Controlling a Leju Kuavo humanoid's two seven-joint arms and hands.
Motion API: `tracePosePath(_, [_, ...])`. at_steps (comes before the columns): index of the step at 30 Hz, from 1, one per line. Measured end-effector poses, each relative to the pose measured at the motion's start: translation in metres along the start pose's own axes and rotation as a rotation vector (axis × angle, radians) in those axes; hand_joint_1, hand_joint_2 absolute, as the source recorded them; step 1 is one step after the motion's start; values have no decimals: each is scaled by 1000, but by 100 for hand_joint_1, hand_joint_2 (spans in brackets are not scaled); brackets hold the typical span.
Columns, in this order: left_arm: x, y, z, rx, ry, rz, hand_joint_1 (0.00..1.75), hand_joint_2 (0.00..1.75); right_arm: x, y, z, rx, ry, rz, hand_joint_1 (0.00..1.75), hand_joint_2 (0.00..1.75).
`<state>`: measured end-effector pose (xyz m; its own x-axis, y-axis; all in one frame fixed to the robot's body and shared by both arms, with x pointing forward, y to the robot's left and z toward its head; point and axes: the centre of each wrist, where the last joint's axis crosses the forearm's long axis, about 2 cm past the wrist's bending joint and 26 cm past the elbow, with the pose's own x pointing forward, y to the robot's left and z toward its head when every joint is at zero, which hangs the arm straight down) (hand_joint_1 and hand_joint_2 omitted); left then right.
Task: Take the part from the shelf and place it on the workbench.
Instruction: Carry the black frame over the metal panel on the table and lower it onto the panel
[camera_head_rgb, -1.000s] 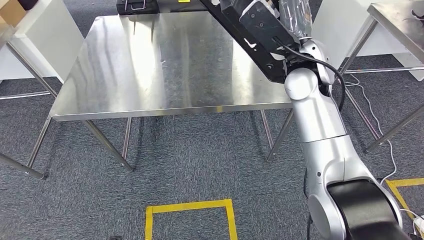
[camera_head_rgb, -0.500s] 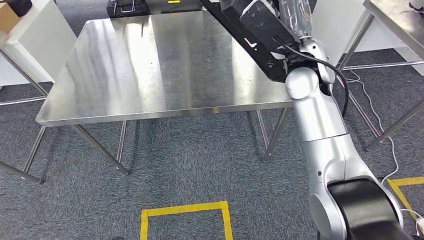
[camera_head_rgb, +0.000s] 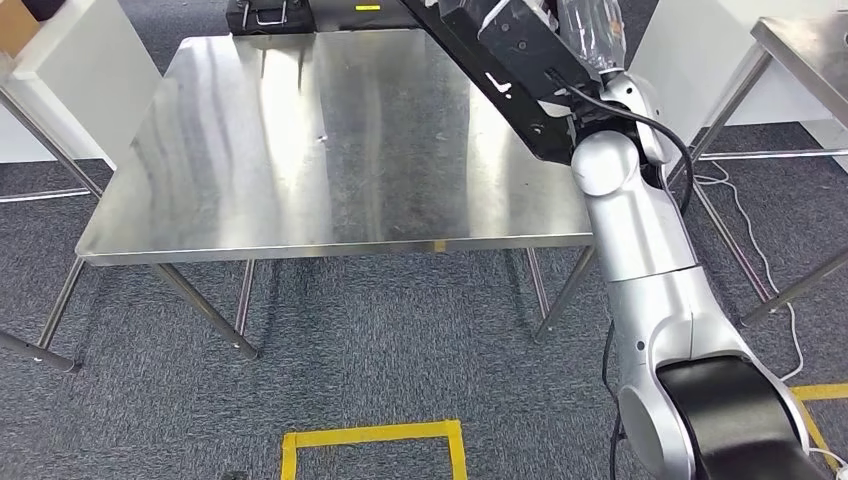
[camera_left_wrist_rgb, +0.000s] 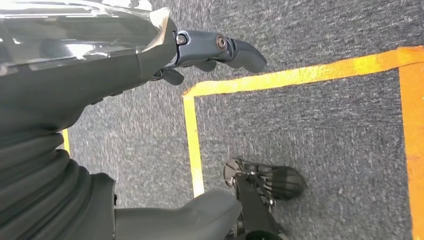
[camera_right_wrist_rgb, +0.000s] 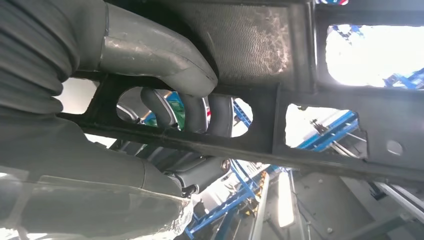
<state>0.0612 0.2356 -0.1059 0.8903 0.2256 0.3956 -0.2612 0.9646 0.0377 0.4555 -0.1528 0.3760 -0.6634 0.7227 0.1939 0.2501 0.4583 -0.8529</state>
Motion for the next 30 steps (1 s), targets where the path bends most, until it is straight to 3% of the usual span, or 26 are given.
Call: tracePosePath(30, [0,2,0,5,-14,-4,0,175,3,-2,-22,176,17,156,175,175])
